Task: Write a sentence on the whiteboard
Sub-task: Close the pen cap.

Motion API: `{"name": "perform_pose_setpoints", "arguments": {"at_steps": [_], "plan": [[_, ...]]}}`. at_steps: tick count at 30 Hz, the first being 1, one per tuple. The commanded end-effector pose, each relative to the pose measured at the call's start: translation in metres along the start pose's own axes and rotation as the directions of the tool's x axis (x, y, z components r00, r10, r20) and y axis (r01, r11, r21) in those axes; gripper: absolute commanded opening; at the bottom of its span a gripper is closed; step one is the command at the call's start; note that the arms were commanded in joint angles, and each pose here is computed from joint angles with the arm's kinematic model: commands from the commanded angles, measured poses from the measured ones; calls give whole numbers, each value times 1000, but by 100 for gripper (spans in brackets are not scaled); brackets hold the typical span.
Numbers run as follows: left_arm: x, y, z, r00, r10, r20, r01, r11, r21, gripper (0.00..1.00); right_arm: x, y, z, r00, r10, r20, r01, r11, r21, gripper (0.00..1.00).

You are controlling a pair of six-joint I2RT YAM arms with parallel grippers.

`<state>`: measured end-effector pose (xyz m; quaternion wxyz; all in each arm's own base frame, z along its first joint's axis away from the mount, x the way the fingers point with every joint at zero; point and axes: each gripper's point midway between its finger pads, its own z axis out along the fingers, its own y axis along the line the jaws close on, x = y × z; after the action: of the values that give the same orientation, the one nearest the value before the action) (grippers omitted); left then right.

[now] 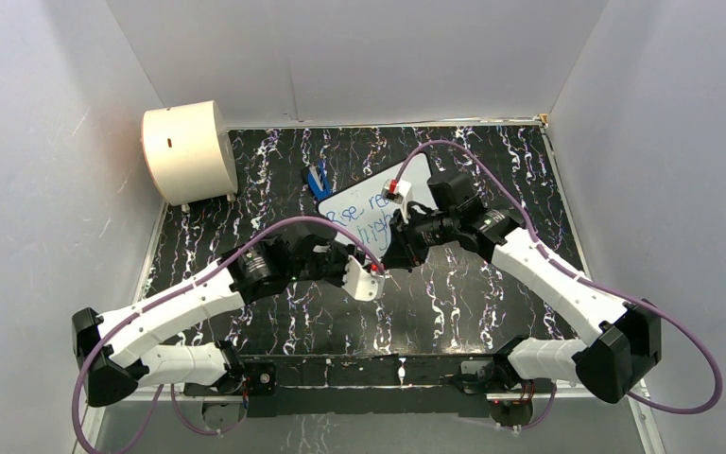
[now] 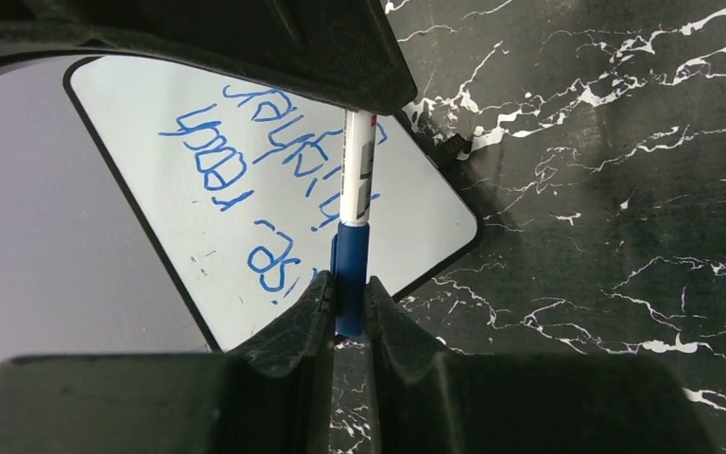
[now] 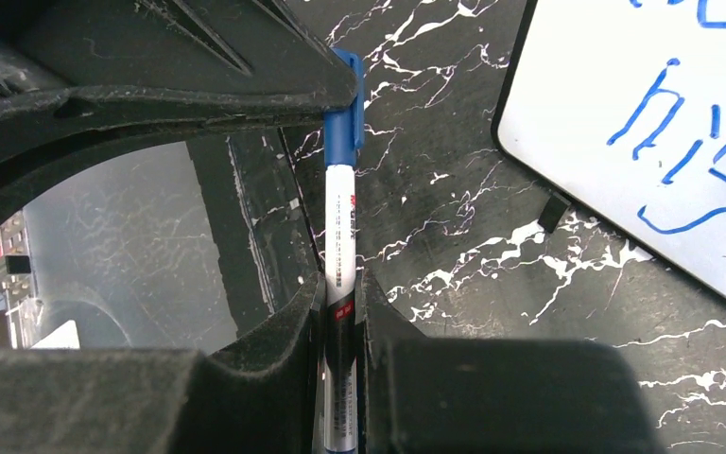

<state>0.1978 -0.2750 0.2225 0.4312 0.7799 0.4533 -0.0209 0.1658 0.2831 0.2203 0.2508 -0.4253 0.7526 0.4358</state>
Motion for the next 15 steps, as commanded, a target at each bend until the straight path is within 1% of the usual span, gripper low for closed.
{"name": "perform_pose_setpoints", "arguments": {"at_steps": [1,4,8,11,15], "plan": [[-79,18,-7,955,63,290,-57,998,-30,0,-45,6,-1,984,-113,138,116,993,-16,0],[-90,15,-4,943,71,326,-65,997,-28,0,-51,13,-1,980,-114,161,122,992,-44,0],[-105,13,2,922,53,384,-43,998,-34,0,-53,15,2,979,-107,174,119,991,-63,0],[-105,16,6,924,44,380,-26,998,-53,0,-51,18,3,978,-109,178,126,988,-86,0],[-95,19,4,938,27,345,2,996,-84,0,-43,5,2,981,-105,166,108,994,-6,0]]}}
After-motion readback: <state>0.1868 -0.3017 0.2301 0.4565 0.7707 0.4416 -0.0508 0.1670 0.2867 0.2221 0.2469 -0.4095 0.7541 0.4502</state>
